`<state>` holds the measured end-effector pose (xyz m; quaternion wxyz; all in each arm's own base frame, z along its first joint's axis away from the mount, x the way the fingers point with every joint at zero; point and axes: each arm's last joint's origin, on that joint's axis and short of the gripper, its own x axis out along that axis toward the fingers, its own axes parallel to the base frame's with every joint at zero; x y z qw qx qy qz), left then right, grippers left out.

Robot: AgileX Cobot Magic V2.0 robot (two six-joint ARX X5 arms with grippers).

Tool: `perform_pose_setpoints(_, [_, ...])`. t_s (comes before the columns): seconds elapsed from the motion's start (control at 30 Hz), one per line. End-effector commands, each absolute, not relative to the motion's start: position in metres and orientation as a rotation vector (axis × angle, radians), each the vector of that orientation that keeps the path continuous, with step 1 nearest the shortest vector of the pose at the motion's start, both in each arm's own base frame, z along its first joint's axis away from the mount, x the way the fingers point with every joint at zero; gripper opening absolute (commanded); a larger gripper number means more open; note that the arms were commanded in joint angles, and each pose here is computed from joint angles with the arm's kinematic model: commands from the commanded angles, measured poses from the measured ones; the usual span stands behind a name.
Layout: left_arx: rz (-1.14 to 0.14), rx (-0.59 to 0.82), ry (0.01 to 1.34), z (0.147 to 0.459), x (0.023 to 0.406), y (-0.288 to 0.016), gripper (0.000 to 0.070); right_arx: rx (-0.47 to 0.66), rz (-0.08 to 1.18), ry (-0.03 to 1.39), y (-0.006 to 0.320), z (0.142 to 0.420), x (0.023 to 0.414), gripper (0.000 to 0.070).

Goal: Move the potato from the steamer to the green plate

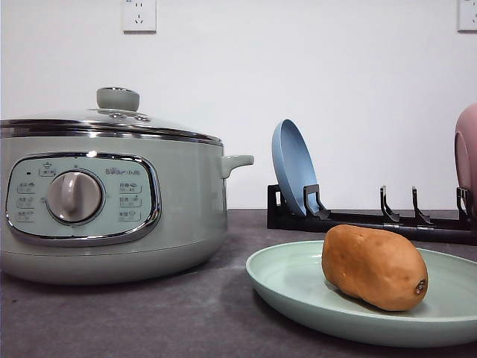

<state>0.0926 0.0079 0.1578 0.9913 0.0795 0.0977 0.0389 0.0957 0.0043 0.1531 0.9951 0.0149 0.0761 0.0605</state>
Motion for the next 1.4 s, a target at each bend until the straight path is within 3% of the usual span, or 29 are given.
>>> perform_pose_setpoints(0.0, [0.078, 0.155, 0.228, 0.153, 0.0923, 0.0082, 0.0, 0.025, 0.118, 0.146, 0.0041, 0.1525, 0.0959, 0.0])
perform_pose_setpoints(1.37, [0.078, 0.155, 0.228, 0.153, 0.0923, 0.0082, 0.0, 0.025, 0.118, 0.146, 0.0041, 0.1525, 0.0959, 0.0])
